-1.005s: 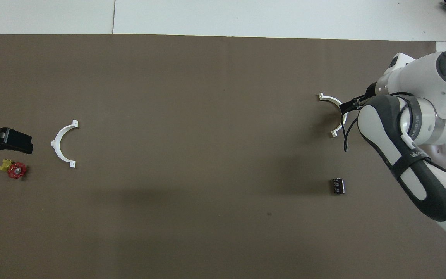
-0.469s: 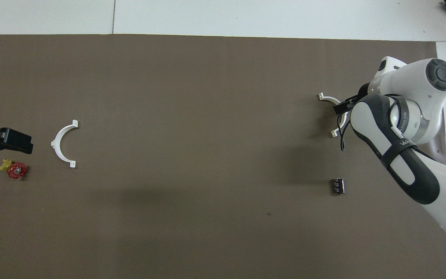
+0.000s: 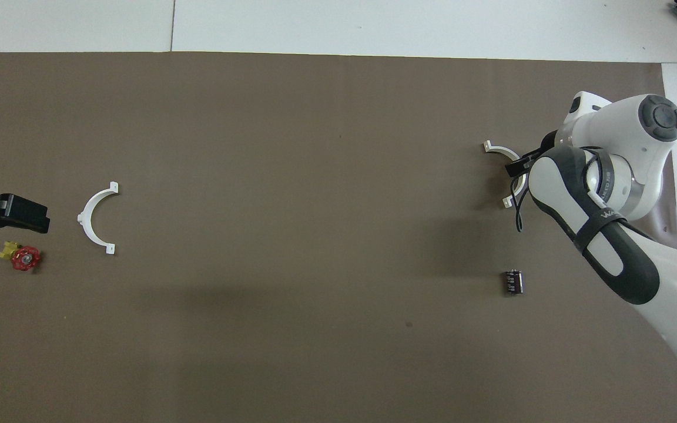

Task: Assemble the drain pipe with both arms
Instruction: 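Carry the white clamp half with the right gripper toward the table center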

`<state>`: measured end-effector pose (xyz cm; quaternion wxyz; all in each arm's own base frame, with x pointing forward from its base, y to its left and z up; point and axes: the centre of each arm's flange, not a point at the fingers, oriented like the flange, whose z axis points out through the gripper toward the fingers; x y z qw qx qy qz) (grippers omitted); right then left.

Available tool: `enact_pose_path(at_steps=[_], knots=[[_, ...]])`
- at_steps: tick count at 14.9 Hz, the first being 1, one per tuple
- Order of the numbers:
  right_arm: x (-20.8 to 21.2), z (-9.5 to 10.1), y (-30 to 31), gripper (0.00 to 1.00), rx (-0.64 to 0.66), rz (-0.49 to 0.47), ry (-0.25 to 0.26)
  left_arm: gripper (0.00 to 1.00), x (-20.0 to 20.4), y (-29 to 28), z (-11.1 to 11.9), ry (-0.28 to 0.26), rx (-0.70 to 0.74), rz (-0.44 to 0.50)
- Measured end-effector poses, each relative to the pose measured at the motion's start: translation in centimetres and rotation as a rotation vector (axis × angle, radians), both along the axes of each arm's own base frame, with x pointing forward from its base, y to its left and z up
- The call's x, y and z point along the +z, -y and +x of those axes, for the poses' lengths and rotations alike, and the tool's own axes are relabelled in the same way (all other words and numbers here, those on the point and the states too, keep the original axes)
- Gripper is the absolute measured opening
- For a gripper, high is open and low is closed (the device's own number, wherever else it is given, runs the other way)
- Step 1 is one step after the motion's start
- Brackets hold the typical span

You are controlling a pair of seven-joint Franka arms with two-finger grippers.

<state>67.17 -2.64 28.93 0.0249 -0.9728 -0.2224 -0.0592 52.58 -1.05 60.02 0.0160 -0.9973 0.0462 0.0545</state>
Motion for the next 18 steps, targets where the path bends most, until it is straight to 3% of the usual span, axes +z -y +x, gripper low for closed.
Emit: enact_pose_path(at_steps=[1, 3, 7, 8, 13, 18], knots=[[-0.1, -0.1, 0.0, 0.77, 0.000, 0.000, -0.003, 1.00, 0.0, 0.0, 0.0, 0.000, 0.000, 0.000], [-0.3, -0.2, 0.1, 0.70, -0.002, 0.000, -0.006, 1.00, 0.0, 0.0, 0.0, 0.000, 0.001, 0.000], [0.2, 0.1, 0.6, 0.25, -0.015, 0.009, 0.002, 1.00, 0.0, 0.0, 0.0, 0.001, 0.001, 0.000], [0.3, 0.2, 0.6, 0.21, -0.017, 0.011, 0.005, 1.00, 0.0, 0.0, 0.0, 0.001, 0.001, 0.000], [3.8, 1.3, -1.4, 0.21, -0.079, 0.037, -0.017, 1.00, 0.0, 0.0, 0.0, 0.001, 0.001, 0.000], [6.5, 1.2, -14.0, 0.21, -0.232, 0.050, -0.046, 1.00, 0.1, -0.1, 0.0, 0.002, 0.002, 0.000]])
